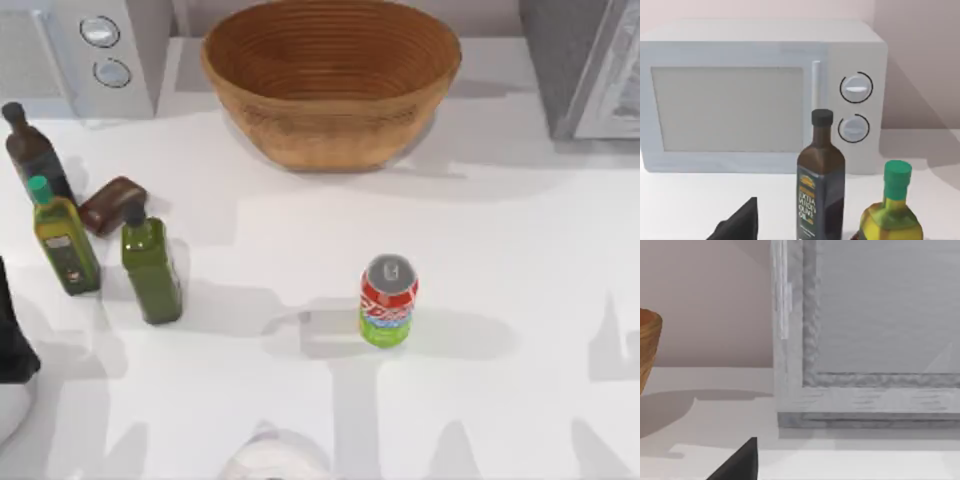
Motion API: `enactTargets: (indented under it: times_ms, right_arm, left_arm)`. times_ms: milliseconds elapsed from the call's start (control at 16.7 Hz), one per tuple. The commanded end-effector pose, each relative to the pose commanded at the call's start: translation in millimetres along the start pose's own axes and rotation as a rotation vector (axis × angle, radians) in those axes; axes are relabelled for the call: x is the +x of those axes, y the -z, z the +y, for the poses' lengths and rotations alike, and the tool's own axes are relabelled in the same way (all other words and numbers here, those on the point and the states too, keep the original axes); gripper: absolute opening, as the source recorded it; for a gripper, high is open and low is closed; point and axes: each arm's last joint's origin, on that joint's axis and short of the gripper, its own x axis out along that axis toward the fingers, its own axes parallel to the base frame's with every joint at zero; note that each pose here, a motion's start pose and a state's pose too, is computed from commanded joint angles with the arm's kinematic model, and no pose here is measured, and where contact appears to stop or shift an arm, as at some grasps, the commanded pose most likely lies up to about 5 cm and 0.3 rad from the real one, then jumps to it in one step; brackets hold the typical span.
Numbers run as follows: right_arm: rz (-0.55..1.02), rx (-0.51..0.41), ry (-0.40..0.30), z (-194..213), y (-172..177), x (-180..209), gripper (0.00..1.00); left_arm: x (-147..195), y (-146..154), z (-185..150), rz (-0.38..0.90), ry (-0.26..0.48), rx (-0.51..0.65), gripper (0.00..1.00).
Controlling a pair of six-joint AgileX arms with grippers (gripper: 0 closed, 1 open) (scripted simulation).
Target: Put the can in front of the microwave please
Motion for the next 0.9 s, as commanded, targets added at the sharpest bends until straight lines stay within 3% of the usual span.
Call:
enactTargets:
  times_ms: [240, 420, 660, 900]
  right_arm:
    - [0.000, 0.000, 0.000, 0.0, 0.0, 0.0, 1.00]
    - [0.000, 0.000, 0.000, 0.0, 0.0, 0.0, 1.00]
    - [0.000, 0.000, 0.000, 0.0, 0.0, 0.0, 1.00]
    - [0.000, 0.000, 0.000, 0.0, 0.0, 0.0, 1.00]
  left_arm:
    - [-0.1, -6.1, -0.8, 0.013, 0.007, 0.000, 1.00]
    - [1.7, -28.7, -4.2, 0.077, 0.039, 0.001, 1.00]
    - [15.7, -76.0, -14.2, 0.237, 0.117, 0.009, 1.00]
    - [51.8, -127.7, -36.3, 0.456, 0.223, 0.043, 1.00]
